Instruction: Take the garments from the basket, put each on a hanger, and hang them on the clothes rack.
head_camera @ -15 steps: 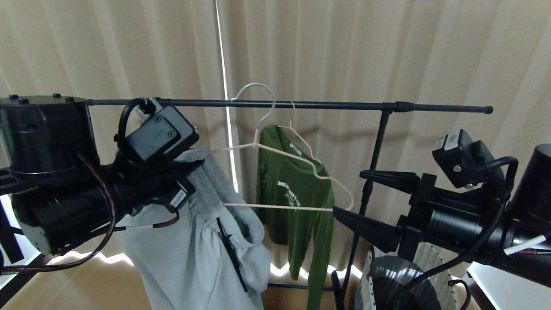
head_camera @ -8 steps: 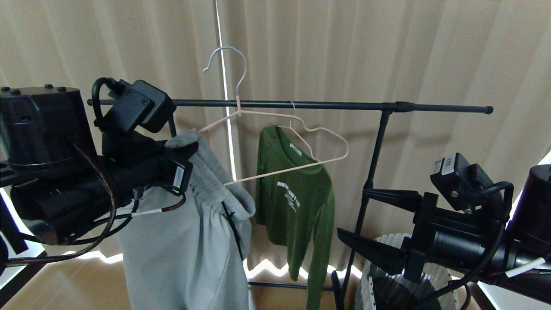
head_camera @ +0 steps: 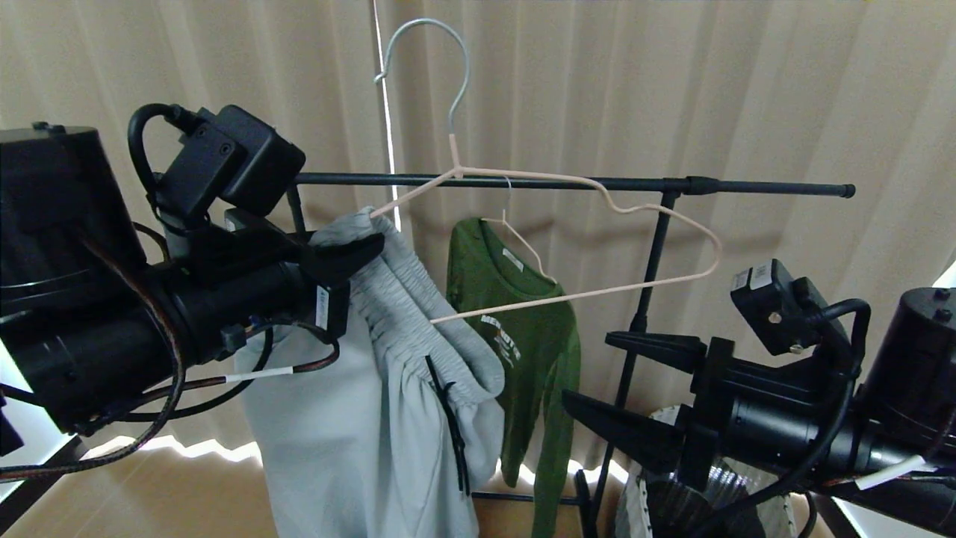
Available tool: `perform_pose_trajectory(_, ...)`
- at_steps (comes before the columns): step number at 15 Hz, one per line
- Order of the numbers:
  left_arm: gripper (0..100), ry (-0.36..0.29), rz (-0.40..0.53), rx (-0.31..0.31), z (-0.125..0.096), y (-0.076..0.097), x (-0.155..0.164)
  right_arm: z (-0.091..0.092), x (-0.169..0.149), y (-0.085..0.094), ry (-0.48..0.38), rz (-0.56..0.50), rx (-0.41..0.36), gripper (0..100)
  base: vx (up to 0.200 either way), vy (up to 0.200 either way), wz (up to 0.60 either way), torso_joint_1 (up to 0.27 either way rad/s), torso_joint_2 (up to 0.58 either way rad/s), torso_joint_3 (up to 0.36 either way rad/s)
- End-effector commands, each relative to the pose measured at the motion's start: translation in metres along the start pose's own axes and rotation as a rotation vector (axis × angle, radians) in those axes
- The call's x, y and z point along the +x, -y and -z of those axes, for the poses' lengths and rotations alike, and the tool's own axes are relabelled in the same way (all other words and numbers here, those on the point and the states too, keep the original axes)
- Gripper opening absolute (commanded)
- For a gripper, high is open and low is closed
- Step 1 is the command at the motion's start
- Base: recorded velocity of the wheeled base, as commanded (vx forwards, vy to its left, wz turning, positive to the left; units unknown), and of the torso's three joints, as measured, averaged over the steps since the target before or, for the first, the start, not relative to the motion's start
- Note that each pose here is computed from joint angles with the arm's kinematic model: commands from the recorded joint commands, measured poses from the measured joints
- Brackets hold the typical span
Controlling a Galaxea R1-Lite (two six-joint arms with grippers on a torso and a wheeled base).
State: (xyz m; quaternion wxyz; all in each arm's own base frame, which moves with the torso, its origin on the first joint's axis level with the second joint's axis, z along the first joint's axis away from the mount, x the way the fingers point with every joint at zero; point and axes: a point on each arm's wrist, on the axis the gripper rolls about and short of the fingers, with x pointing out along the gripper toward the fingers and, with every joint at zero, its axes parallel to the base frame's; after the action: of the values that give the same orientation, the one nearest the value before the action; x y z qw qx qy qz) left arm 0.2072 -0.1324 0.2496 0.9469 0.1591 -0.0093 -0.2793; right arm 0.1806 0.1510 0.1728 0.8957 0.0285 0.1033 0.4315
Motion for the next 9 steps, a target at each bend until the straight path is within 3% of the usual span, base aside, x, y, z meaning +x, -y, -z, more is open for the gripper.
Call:
perform_pose_trajectory(1, 0, 0.026, 0.034, 0.001, -0.005, 0.005, -0.001, 0.015, 0.023, 0.007, -0.018, 0.016, 0.003, 100, 0.0, 0.0, 0.0, 0.0, 0.0, 0.0)
perform_pose_trajectory(5, 0, 0.082, 0.07, -0.02, -0.019, 0.013, -0.006, 0.03, 0.046, 0.012, -0.003, 0.059, -0.005, 100, 0.0, 0.0, 0.0, 0.0, 0.0, 0.0)
perform_pose_trajectory(9, 0, 0.122, 0.109, -0.023, -0.028, 0.021, -0.016, 0.031, 0.05, 0.013, 0.012, 0.067, -0.009, 100, 0.0, 0.0, 0.0, 0.0, 0.0, 0.0)
